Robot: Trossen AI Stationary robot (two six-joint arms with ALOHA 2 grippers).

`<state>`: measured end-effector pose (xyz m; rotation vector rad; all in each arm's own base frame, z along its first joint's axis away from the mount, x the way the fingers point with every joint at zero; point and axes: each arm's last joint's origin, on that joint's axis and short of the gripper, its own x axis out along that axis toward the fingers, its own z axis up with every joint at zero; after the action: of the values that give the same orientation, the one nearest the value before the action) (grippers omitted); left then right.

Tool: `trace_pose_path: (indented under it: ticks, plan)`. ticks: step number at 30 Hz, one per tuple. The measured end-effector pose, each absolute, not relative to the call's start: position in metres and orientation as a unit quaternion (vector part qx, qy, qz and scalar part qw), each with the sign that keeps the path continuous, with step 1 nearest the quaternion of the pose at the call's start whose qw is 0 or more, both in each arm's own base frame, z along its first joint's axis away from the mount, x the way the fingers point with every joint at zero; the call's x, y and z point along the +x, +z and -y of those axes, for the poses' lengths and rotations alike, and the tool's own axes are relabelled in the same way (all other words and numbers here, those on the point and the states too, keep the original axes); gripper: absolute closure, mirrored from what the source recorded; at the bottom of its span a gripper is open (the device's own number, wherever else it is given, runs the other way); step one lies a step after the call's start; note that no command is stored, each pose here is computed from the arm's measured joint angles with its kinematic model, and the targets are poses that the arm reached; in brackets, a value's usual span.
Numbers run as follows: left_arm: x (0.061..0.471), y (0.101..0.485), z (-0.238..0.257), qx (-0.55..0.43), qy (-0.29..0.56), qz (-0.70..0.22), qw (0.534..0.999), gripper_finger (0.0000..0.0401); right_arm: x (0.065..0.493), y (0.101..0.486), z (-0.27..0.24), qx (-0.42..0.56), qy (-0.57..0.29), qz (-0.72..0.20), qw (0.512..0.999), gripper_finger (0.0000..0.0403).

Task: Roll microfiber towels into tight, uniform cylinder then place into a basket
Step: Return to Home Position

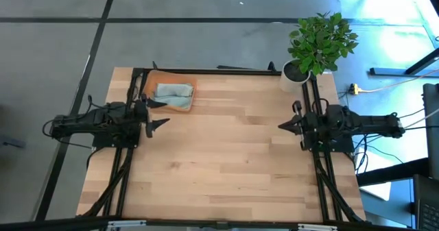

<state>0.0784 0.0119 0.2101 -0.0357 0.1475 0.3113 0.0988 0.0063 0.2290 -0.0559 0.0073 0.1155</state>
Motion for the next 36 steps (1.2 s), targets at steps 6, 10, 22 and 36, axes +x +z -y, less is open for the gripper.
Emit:
trace_pose_path:
  ticks: [6,10,22,36]
  plan:
    - [0.086,0.177,-0.012,-0.052,0.145,-0.084,0.984,0.0085,0.099,0.201,-0.007,-0.001,0.063,0.010,0.998,0.0394]
    - [0.090,0.171,-0.012,-0.042,0.139,-0.062,0.987,0.0085,0.102,0.182,-0.008,0.008,0.086,0.031,0.996,0.0398]
    - [0.091,0.170,-0.007,-0.009,0.047,-0.072,0.996,0.0085,0.104,0.169,-0.009,0.005,0.101,0.009,0.995,0.0390]
    - [0.091,0.170,-0.007,-0.008,0.051,-0.072,0.996,0.0085,0.104,0.160,-0.007,-0.106,0.075,-0.031,0.991,0.0389]
